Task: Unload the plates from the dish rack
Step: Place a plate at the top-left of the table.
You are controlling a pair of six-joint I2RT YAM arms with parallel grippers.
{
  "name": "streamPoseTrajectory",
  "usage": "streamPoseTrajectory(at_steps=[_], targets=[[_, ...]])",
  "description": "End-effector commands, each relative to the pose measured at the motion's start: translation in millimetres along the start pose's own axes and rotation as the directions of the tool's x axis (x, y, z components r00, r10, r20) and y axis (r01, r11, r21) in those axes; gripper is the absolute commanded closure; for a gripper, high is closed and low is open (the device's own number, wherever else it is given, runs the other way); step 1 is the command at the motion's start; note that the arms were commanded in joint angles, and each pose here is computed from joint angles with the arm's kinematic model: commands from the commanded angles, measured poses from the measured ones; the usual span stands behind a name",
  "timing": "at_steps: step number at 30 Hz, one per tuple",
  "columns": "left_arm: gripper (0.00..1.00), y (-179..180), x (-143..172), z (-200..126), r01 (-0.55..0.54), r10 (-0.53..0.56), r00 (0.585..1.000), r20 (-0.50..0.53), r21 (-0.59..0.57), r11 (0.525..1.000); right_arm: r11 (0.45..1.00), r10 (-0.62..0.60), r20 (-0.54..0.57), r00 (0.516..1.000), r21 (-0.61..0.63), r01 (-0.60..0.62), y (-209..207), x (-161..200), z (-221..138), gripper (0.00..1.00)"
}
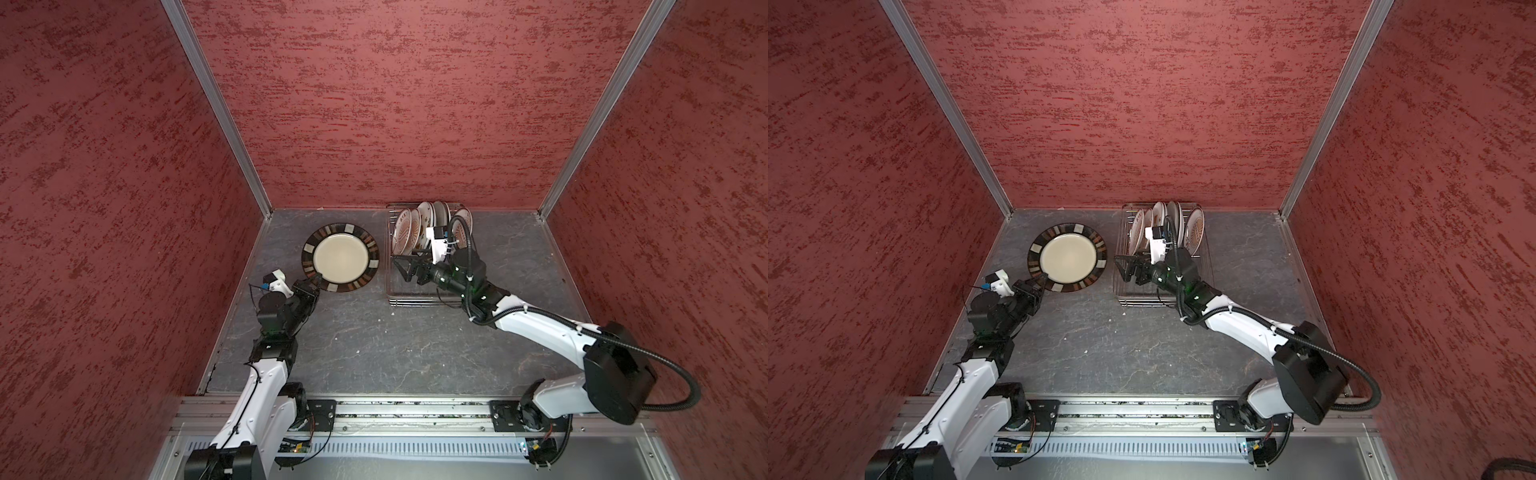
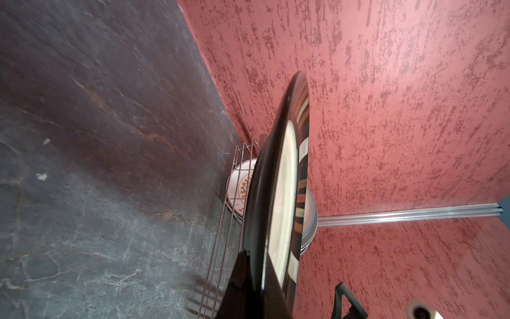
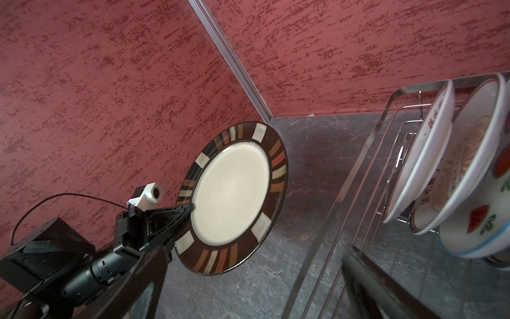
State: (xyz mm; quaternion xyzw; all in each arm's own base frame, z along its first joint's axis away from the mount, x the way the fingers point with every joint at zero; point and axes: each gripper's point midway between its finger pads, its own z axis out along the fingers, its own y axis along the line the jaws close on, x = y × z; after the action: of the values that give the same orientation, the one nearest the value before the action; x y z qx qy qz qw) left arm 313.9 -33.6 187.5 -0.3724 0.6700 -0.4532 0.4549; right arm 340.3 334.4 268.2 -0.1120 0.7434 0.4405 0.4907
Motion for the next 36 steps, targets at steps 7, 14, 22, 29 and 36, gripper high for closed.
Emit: streamPoseTrajectory(at_steps=[7, 14, 22, 29, 36], targets=[[1.00, -14, -39, 14, -0.016, 0.010, 0.993, 0.116, 0.050, 0.999, 0.996, -0.079, -0.105, 0.991, 0.041, 0.083, 3, 19, 70, 0.01], [1.00, 12, -53, 25, 0.010, -0.005, 0.985, 0.171, -0.033, 0.999, 0.989, -0.102, -0.163, 0.981, 0.092, 0.118, -4, 36, 104, 0.01], [1.00, 27, -57, 40, 0.004, 0.016, 0.980, 0.196, -0.101, 0.995, 0.989, -0.133, -0.258, 0.957, 0.023, 0.144, -1, 63, 133, 0.01], [1.00, 40, -56, 60, 0.020, 0.012, 0.979, 0.202, -0.151, 0.988, 0.978, -0.158, -0.289, 0.944, 0.087, 0.190, -6, 77, 145, 0.01], [1.00, 50, -54, 75, 0.028, 0.014, 0.976, 0.218, -0.189, 0.982, 0.980, -0.152, -0.308, 0.939, 0.080, 0.185, -10, 87, 152, 0.01]])
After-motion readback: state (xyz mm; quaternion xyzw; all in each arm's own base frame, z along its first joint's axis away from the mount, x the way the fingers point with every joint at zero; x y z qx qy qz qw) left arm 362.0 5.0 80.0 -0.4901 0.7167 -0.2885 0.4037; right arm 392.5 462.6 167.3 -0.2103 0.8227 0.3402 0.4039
